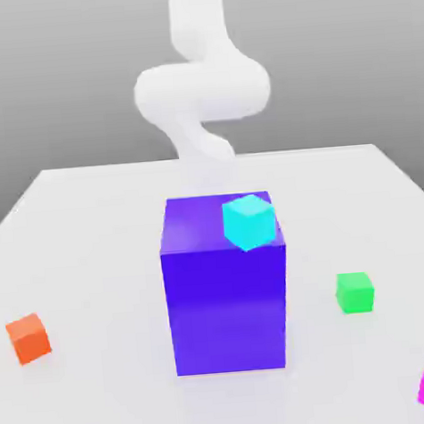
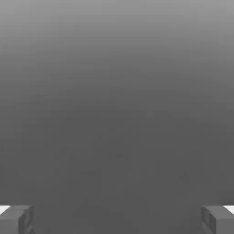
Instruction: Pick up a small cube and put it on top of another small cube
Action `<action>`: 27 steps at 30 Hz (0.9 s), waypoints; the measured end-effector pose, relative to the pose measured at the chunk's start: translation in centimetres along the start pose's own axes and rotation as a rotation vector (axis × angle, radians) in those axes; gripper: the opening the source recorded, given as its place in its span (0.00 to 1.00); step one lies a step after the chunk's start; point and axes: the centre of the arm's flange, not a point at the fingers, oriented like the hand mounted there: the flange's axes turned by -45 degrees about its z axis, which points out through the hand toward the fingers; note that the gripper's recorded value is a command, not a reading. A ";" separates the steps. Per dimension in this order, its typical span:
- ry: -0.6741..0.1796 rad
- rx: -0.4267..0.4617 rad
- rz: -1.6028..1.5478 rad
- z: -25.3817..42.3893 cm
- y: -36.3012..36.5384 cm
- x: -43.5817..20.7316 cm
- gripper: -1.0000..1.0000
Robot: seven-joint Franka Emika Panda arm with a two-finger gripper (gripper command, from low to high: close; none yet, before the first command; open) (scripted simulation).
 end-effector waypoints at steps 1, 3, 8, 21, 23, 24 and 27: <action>-0.027 0.002 -0.027 1.9 -0.9 0.1 0.50; -0.077 0.008 -0.079 5.4 -2.5 0.2 0.50; -0.196 0.033 -0.211 13.8 -7.0 -1.0 0.50; -0.483 0.179 -0.570 32.4 -20.6 -12.3 0.50; -0.526 0.207 -0.616 34.7 -22.2 -14.8 0.50; -0.548 0.222 -0.639 35.8 -23.0 -16.2 0.50; -0.611 0.273 -0.712 38.7 -25.6 -20.7 0.50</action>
